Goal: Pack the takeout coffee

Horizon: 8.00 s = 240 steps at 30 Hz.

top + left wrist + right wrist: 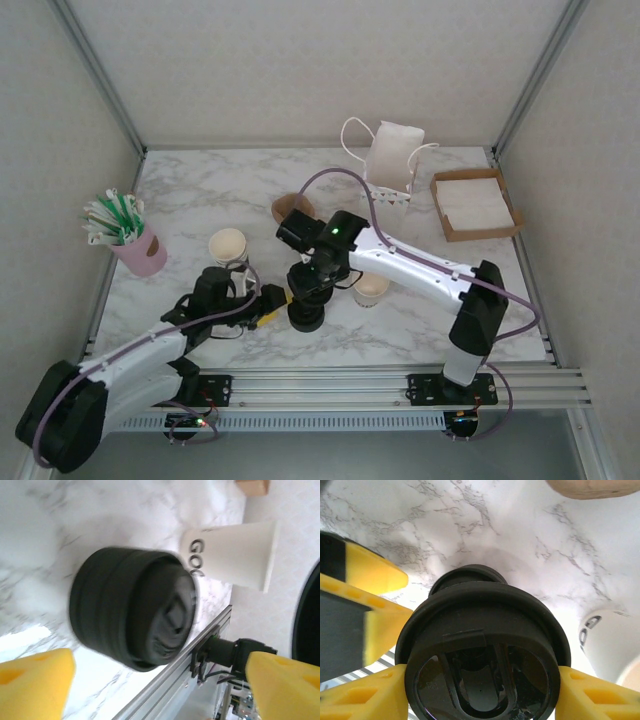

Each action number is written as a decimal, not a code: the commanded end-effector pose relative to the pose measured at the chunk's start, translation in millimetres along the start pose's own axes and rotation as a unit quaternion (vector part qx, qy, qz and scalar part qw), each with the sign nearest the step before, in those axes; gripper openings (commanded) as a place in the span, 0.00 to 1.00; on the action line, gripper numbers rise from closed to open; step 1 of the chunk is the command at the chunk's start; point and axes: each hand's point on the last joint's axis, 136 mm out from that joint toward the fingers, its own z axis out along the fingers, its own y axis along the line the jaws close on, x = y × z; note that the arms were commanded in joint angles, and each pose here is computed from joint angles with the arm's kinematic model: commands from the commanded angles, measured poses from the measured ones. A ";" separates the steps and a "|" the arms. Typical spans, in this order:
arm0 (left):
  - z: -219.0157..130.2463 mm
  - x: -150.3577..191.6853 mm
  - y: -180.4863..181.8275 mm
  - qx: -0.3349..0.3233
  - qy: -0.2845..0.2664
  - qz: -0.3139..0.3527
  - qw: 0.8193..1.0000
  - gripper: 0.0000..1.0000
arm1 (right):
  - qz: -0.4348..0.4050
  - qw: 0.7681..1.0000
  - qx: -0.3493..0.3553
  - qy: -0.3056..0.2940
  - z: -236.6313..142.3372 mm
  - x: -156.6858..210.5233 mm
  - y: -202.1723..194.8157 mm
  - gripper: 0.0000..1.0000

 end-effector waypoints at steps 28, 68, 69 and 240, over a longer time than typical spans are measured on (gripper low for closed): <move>-1.3 -41.7 -78.3 -0.079 -0.082 0.116 0.987 1.00 | 0.101 0.991 0.085 0.014 -11.8 38.4 -129.1 0.66; 9.7 -34.9 -66.8 -0.094 -0.064 0.121 0.986 1.00 | 0.111 0.989 0.085 0.054 24.2 46.1 -132.7 0.67; 9.3 -34.8 -66.6 -0.094 -0.065 0.121 0.986 1.00 | 0.112 0.989 0.084 0.053 24.5 46.0 -133.0 0.67; 54.5 -16.6 -96.4 -0.041 0.042 0.137 0.989 0.13 | 0.260 0.929 -0.257 -0.065 8.7 87.7 -70.7 0.00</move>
